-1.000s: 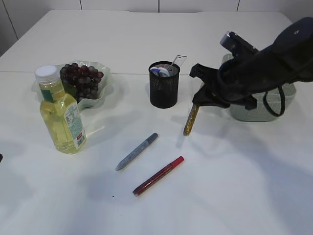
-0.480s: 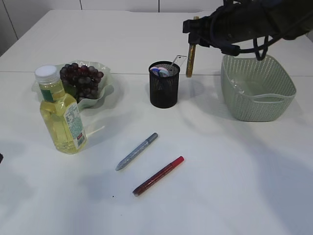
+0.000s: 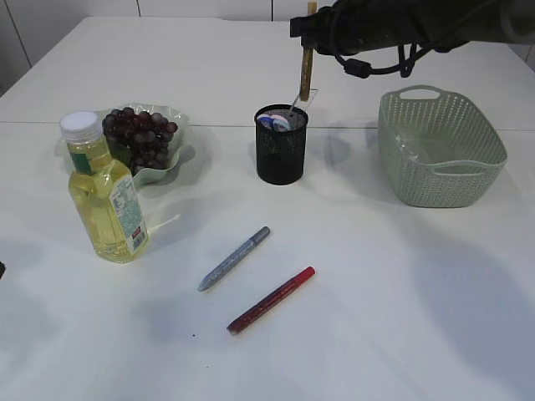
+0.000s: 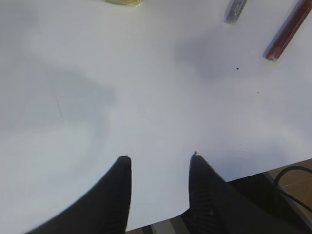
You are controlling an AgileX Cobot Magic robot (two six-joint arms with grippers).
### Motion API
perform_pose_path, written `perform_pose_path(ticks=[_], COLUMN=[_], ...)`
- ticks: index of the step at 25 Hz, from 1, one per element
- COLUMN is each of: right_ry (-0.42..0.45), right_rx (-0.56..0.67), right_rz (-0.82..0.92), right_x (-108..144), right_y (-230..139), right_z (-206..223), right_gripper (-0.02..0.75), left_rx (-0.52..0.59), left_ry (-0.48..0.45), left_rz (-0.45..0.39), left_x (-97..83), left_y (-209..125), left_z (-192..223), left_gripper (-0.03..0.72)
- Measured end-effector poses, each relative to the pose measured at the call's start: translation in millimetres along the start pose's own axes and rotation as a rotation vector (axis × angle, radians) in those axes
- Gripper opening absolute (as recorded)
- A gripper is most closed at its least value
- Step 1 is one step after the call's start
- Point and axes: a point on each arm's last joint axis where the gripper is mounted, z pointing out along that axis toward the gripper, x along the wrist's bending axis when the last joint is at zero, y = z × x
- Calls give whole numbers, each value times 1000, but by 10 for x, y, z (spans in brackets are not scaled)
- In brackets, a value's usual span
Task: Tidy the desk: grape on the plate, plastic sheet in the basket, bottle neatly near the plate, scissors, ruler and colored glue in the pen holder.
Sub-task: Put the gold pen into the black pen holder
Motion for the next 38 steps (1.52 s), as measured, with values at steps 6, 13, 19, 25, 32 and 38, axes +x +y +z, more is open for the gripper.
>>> perform_pose_path(ticks=[6, 13, 19, 25, 32, 38], right_ry=[14, 95, 138, 171, 176, 210], right_rx=[-46, -130, -127, -77, -52, -46], right_rz=[28, -24, -113, -230, -239, -239], right_x=[-2, 94, 85, 45, 8, 33], right_y=[90, 305, 146, -143, -305, -329], right_z=[82, 26, 191, 407, 524, 530], right_gripper=[101, 100, 100, 100, 104, 176], left_rx=[0, 0, 0, 5, 7, 7], left_ry=[0, 0, 0, 2, 2, 2], left_rz=[0, 0, 0, 1, 1, 1], left_x=[0, 0, 0, 2, 2, 2], left_y=[0, 0, 0, -4, -6, -6], left_z=[0, 0, 0, 0, 0, 0], left_gripper=[289, 289, 289, 289, 289, 289])
